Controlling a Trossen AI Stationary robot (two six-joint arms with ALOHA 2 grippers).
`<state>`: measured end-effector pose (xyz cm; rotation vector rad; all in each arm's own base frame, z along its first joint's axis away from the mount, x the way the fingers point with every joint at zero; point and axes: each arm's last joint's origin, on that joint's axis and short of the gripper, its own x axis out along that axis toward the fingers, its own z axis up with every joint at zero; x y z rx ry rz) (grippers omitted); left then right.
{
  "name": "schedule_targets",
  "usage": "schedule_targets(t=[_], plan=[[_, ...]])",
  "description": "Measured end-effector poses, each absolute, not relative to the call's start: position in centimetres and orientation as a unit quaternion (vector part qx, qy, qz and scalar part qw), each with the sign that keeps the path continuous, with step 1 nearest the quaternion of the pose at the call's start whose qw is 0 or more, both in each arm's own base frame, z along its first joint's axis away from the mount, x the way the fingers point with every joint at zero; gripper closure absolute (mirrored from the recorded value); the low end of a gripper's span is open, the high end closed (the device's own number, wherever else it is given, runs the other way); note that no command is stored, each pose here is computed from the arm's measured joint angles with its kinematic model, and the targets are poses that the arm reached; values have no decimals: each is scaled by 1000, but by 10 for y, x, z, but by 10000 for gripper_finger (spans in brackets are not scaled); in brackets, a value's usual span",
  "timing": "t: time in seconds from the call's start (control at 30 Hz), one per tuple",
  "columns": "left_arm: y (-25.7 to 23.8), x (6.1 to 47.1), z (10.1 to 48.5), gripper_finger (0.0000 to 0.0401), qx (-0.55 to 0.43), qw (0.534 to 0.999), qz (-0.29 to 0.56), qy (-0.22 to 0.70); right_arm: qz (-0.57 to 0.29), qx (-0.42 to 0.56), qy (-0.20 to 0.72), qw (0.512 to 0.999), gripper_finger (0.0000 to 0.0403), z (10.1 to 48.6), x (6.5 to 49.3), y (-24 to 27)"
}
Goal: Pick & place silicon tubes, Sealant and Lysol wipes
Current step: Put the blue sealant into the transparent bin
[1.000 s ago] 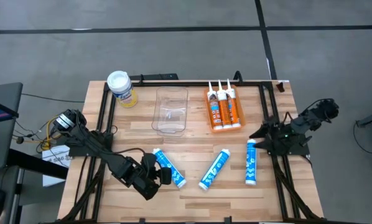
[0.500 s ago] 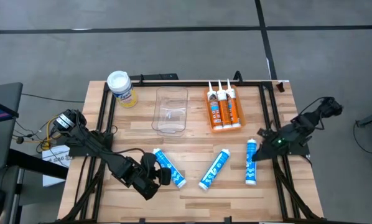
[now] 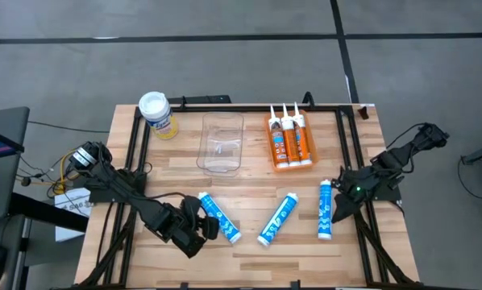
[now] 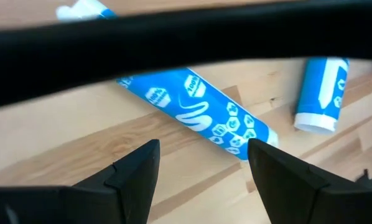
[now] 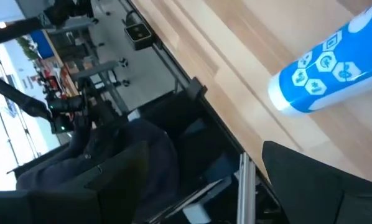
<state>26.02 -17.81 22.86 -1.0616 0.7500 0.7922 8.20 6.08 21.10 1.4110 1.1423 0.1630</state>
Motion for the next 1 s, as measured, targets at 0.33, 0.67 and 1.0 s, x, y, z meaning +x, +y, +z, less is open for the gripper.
schedule_targets(t=[0.33,0.67,1.0], plan=[[-177,259,228,164,-466,728,360,351,38,626,468,623,97,211,84,59],[-178,258,228,164,-470,722,357,362,-167,540,516,644,97,239,75,49],[-177,257,227,164,-465,721,361,366,-322,463,570,597,97,212,111,69]])
